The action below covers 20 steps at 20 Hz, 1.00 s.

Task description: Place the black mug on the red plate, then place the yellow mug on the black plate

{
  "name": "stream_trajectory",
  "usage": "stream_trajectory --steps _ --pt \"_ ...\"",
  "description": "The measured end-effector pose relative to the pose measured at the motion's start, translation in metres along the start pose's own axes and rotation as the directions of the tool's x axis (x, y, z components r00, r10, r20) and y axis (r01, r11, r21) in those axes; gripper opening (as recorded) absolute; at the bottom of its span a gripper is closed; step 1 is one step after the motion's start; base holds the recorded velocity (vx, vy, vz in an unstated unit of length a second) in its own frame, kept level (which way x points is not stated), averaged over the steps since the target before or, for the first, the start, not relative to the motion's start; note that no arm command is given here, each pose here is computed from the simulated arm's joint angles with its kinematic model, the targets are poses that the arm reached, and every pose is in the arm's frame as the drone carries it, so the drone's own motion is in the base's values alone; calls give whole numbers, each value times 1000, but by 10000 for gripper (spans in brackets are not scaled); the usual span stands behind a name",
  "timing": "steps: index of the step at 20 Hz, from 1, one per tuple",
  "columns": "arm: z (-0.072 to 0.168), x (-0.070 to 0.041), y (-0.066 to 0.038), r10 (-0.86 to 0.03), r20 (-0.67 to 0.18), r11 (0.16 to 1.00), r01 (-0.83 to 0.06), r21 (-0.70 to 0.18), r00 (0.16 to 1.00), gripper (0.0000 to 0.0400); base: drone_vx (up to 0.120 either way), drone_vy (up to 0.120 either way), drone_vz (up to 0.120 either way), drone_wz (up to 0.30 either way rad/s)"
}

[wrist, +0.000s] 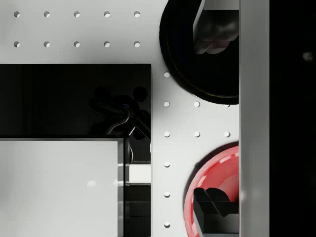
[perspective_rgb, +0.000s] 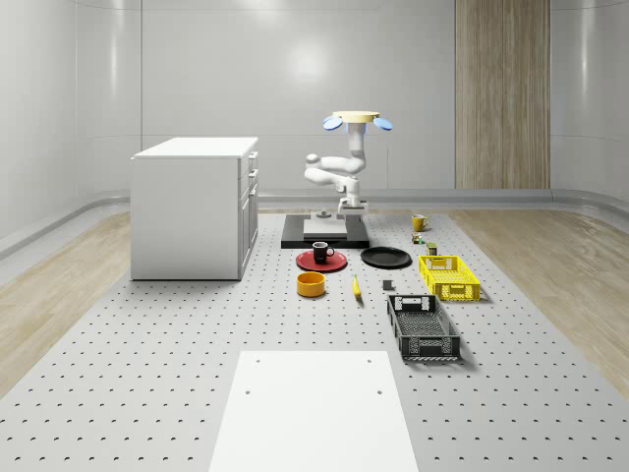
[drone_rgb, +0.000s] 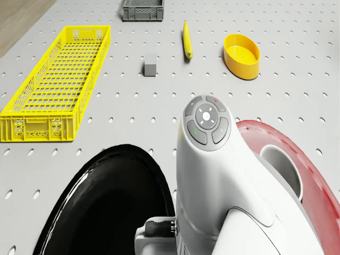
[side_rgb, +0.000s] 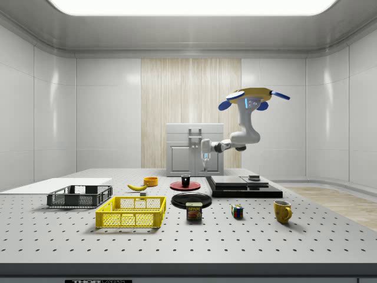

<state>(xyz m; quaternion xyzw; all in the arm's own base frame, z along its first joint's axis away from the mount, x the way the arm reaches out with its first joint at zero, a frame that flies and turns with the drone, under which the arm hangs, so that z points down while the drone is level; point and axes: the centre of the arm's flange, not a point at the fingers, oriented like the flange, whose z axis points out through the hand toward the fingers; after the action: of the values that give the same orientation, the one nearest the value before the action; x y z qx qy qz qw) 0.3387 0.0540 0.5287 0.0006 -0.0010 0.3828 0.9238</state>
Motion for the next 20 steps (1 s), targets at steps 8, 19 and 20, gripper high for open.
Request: stream_trajectory --steps 8,19,20 --pt "0 0 0 0 0 1000 0 0 1000 400 -120 120 0 0" --pt "0 0 0 0 0 1000 0 0 1000 400 -120 120 0 0" --pt "0 0 0 0 0 1000 0 0 1000 400 -120 120 0 0"
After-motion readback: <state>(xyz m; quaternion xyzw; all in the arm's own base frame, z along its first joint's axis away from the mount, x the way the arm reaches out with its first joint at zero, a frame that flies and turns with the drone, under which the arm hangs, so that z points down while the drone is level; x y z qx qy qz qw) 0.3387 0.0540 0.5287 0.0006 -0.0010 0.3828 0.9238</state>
